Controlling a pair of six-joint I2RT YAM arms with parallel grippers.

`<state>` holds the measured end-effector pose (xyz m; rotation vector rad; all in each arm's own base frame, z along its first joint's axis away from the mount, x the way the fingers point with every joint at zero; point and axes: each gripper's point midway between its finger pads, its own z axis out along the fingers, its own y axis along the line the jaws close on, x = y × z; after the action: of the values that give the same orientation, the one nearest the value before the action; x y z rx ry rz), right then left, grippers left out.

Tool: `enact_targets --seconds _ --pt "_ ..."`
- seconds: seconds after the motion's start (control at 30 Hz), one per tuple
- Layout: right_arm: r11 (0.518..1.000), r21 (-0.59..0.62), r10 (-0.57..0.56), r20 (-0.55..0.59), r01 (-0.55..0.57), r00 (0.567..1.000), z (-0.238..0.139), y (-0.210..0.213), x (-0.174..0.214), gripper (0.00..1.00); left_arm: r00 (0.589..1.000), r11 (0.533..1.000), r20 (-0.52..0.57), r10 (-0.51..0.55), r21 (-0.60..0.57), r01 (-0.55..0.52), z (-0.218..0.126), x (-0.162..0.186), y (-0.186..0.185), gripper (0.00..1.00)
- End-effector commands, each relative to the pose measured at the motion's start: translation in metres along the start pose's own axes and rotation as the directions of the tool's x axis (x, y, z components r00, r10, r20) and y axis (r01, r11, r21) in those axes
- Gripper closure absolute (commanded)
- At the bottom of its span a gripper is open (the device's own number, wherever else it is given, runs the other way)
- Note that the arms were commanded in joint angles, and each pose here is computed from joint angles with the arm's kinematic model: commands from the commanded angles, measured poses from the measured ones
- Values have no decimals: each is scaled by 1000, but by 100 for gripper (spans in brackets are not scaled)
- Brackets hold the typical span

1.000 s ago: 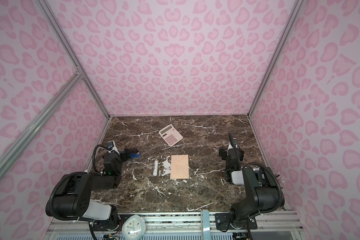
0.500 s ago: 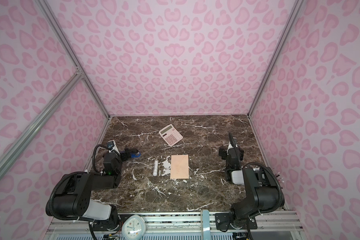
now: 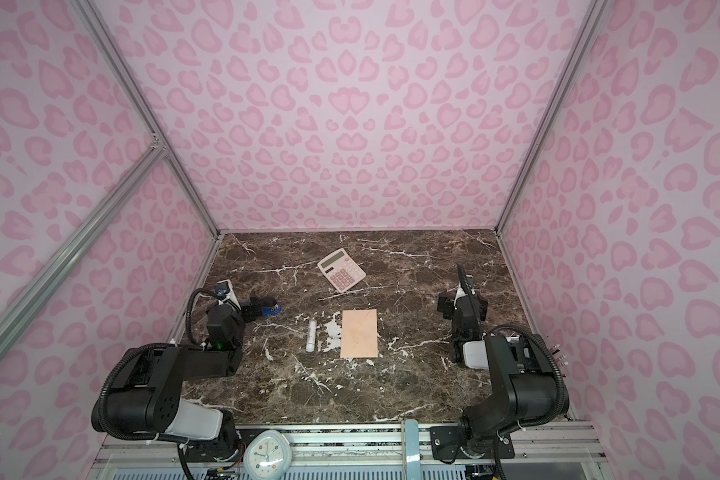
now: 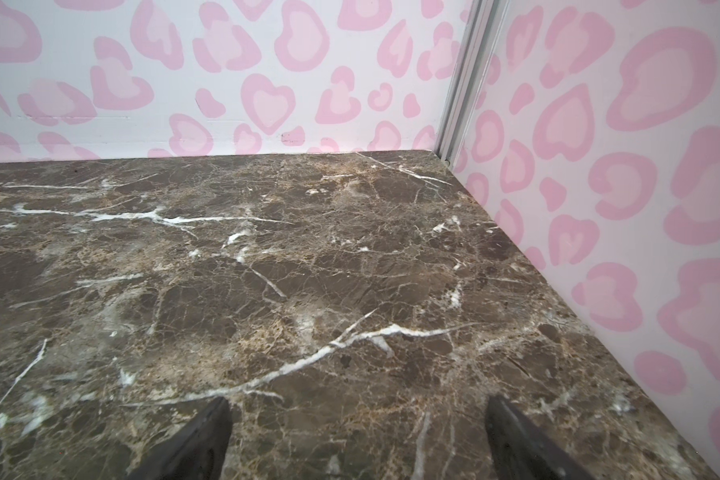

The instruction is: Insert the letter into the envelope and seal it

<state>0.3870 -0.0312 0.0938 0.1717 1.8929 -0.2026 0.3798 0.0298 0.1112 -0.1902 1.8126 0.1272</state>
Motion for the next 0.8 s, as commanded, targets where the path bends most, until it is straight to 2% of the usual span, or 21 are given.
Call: enact_targets --seconds 0.0,0.07,0.1,0.17,0.23,0.3,0.77 --pt "993 -117 -27 23 30 999 -2 17 -4 3 998 986 29 49 157 -53 -1 -9 -25 3" --pt "993 -119 -22 20 24 1000 -1 17 -4 3 999 989 25 42 141 -45 0 -8 -22 3" --pt "996 -86 -7 16 9 1000 1 11 -5 3 1000 997 21 15 72 -17 3 -9 -10 3" --pt "998 -64 -5 15 6 1000 2 7 -6 3 1000 999 21 -3 44 2 3 -9 -4 3" --pt "998 -66 -11 11 12 1000 2 8 -4 3 1000 999 21 -3 44 2 3 -9 -4 3" --pt "998 -65 -11 10 12 1000 2 8 -4 3 1000 991 10 29 129 -30 3 -8 -19 3" --pt "998 -65 -10 10 11 1000 3 8 -5 3 1000 992 4 25 127 -25 5 -7 -18 3"
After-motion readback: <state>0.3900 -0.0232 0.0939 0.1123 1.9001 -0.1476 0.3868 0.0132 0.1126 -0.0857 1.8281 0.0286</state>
